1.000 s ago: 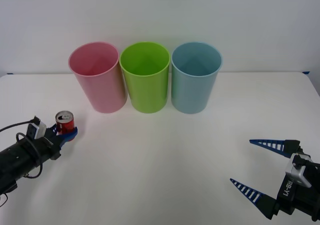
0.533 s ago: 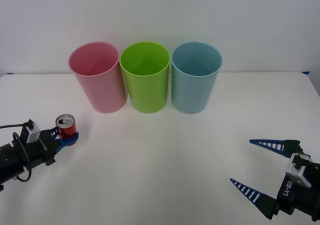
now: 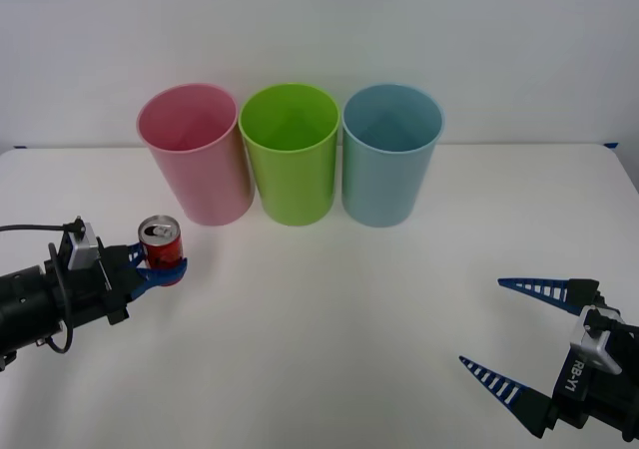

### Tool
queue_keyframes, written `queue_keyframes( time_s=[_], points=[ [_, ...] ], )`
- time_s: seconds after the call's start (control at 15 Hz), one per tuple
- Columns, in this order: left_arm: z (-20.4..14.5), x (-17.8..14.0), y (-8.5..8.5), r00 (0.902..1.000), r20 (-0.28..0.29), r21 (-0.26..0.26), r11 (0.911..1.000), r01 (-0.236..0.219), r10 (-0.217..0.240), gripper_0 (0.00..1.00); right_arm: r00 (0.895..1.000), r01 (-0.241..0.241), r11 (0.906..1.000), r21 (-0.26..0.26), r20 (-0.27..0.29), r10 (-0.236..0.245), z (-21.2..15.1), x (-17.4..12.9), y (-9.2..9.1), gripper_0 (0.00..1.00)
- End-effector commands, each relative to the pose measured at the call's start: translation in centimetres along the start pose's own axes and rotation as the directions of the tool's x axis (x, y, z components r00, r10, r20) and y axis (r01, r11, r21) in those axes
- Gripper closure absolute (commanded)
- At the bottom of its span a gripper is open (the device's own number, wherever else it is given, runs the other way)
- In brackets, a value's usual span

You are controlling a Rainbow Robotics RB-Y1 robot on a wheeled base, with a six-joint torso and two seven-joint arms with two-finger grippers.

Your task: Put cans in the blue bin and PET bottles in the pink bin and trash in the green bin.

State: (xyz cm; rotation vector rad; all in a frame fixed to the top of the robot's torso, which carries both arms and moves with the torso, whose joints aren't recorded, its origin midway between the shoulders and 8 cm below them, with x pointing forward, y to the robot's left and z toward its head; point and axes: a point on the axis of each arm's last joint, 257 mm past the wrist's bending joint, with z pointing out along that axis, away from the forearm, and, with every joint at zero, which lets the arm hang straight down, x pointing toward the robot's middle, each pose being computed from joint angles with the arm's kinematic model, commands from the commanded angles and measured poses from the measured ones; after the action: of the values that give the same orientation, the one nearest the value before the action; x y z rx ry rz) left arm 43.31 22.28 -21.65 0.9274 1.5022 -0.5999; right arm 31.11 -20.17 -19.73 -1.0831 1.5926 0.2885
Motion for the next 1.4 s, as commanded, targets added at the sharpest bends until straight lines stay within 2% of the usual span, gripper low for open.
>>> queue_keyframes(
  time_s=[0.07, 0.27, 0.53, 0.73, 0.87, 0.93, 1.13, 1.2, 1.33, 1.4],
  points=[
    [2.1, -2.0, -1.9, 0.9995, 0.007, 0.051, 0.9982, 0.032, -0.032, 1.00, 1.000, 0.000, 1.0000, 0.000, 0.000, 0.000, 0.0, 0.0, 0.0, 0.00],
    [4.3, -4.4, -3.4, 0.9976, 0.022, 0.094, 0.9936, 0.063, -0.065, 1.00, 1.000, 0.000, 1.0000, 0.000, 0.000, 0.000, 0.0, 0.0, 0.0, 0.00],
    [6.5, -7.4, -4.5, 0.9983, 0.056, 0.090, 0.9958, 0.013, -0.018, 1.00, 1.000, 0.000, 1.0000, 0.000, 0.000, 0.000, 0.0, 0.0, 0.0, 0.00],
    [7.7, -9.2, -5.0, 0.9977, 0.066, 0.058, 0.9981, -0.021, 0.017, 1.00, 1.000, 0.000, 1.0000, 0.000, 0.000, 0.000, 0.0, 0.0, 0.0, 0.00],
    [8.5, -10.2, -5.3, 0.9962, 0.087, 0.058, 0.9983, 0.001, -0.007, 1.00, 1.000, 0.000, 1.0000, 0.000, 0.000, 0.000, 0.0, 0.0, 0.0, 0.00],
    [8.6, -10.7, -5.3, 0.9961, 0.089, 0.068, 0.9977, -0.004, -0.002, 1.00, 1.000, 0.000, 1.0000, 0.000, 0.000, 0.000, 0.0, 0.0, 0.0, 0.00],
    [9.0, -12.7, -6.5, 0.9960, 0.079, 0.109, 0.9935, 0.031, -0.040, 1.00, 1.000, 0.000, 1.0000, 0.000, 0.000, 0.000, 0.0, 0.0, 0.0, 0.00],
    [9.7, -13.7, -6.4, 0.9964, 0.071, 0.103, 0.9939, 0.039, -0.046, 1.00, 1.000, 0.000, 1.0000, 0.000, 0.000, 0.000, 0.0, 0.0, 0.0, 0.00],
    [11.2, -15.4, -6.2, 0.9926, 0.090, 0.075, 0.9943, 0.076, -0.082, 1.00, 1.000, 0.000, 1.0000, 0.000, 0.000, 0.000, 0.0, 0.0, 0.0, 0.00],
    [11.9, -16.1, -6.1, 0.9914, 0.099, 0.071, 0.9944, 0.078, -0.085, 1.00, 1.000, 0.000, 1.0000, 0.000, 0.000, 0.000, 0.0, 0.0, 0.0, 0.00]
  ],
)
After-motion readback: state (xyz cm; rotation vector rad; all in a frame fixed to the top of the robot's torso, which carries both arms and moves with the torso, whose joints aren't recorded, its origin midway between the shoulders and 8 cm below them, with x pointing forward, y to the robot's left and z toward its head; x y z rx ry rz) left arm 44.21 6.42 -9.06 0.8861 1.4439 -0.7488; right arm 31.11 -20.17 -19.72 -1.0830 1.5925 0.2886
